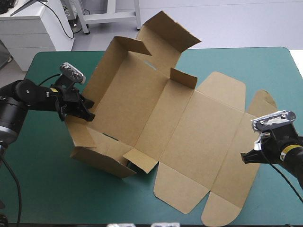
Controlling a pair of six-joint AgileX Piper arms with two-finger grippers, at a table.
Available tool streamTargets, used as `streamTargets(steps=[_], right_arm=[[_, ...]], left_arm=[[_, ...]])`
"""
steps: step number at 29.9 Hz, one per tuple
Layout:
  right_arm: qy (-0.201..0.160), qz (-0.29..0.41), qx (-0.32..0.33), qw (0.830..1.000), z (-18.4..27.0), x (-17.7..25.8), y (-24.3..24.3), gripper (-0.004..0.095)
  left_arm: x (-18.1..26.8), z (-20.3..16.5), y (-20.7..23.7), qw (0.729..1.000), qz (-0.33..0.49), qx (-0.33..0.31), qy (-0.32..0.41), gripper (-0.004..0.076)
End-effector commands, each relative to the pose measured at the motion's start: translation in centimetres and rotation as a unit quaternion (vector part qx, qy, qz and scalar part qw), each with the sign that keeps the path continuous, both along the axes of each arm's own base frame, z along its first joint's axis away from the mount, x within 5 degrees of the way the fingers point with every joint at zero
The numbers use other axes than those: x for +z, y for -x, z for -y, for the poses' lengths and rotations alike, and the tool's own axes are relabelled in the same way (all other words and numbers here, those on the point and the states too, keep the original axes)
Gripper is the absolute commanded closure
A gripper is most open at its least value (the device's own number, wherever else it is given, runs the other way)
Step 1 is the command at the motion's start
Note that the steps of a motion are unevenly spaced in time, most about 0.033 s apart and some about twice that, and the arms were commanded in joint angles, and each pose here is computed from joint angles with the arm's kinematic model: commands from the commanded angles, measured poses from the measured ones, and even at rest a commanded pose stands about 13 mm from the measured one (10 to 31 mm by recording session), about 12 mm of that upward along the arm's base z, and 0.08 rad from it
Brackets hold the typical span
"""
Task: Fold the box
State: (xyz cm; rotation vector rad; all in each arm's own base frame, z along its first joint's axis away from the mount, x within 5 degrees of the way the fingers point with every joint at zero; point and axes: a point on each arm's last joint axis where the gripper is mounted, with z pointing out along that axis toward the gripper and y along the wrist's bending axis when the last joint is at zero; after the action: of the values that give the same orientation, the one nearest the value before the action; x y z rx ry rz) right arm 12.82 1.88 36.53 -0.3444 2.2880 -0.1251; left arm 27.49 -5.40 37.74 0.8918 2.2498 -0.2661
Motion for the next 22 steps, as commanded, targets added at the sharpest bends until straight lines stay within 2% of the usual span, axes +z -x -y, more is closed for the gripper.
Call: streamTargets(steps=[1,7,9,17,22], right_arm=[[-0.006,0.063,0.002,0.998,0.1,1.5,-0.4,0.0924],[-0.006,0.062,0.003,0.998,0.1,1.5,-0.3,0.0924],[-0.008,0.063,0.003,0.998,0.1,1.6,-0.1,0.0924],[-0.013,0.079,0.003,0.997,0.3,2.0,0.5,0.0924],[-0.016,0.079,0.003,0.997,0.3,2.0,0.8,0.0924]], left_arm=[[3.4,2.3,-0.2,0.991,0.135,-0.023,0.002,0.0731],[2.6,6.7,-1.1,0.976,0.186,-0.110,-0.025,0.0731],[1.9,7.9,-1.4,0.969,0.200,-0.134,-0.060,0.0731],[1.3,13.2,-1.5,0.902,0.330,-0.214,-0.177,0.0731],[1.3,14.5,-0.9,0.881,0.361,-0.235,-0.198,0.0731]])
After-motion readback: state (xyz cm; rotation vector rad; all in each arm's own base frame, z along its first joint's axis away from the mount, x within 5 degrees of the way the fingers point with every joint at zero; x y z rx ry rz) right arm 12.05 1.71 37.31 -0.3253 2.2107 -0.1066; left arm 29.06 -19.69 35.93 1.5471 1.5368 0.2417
